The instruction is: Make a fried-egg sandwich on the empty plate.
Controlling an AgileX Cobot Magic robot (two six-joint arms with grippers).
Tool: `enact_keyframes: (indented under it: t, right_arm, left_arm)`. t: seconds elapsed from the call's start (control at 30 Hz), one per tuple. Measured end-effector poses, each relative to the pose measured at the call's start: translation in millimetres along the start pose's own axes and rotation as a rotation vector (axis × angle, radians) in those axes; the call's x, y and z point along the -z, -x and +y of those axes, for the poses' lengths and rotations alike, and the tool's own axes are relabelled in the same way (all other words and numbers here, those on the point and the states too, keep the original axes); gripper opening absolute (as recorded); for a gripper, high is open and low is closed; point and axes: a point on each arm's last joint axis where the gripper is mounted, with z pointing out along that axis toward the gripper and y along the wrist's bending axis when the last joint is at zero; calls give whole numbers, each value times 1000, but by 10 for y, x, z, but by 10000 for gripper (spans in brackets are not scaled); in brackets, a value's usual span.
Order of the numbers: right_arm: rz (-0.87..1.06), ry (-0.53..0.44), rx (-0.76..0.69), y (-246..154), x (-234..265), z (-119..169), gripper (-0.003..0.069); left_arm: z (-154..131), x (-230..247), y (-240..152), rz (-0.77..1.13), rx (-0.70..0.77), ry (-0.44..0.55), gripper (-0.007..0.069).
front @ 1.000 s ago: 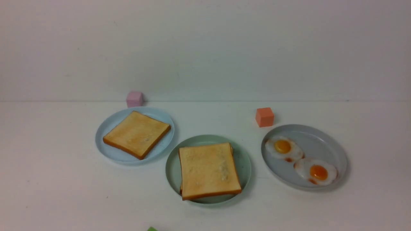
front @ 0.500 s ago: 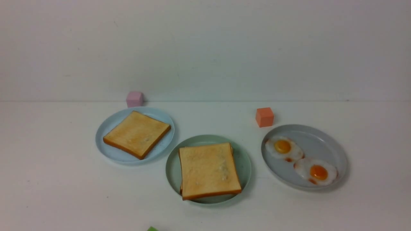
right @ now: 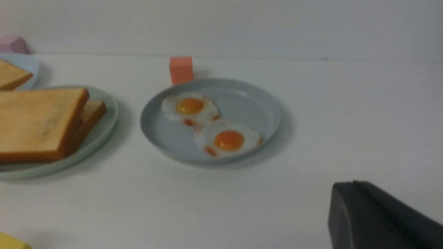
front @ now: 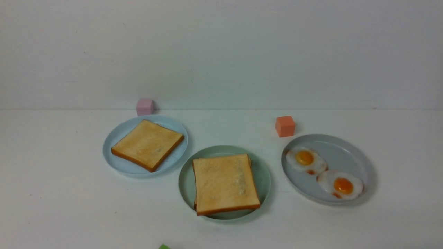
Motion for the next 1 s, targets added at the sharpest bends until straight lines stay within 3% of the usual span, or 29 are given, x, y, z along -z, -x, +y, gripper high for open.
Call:
enact_keyframes:
  t: [0.23,1.0]
  right_arm:
    - [48,-7,-94,-144,-38,-6,-13]
    - [47,-7,-101,-146,-39,-6,-6]
  left_arm:
    - [0,0,-2,-1,0,0,-13]
    - [4,1,8,-11,0,4,-10]
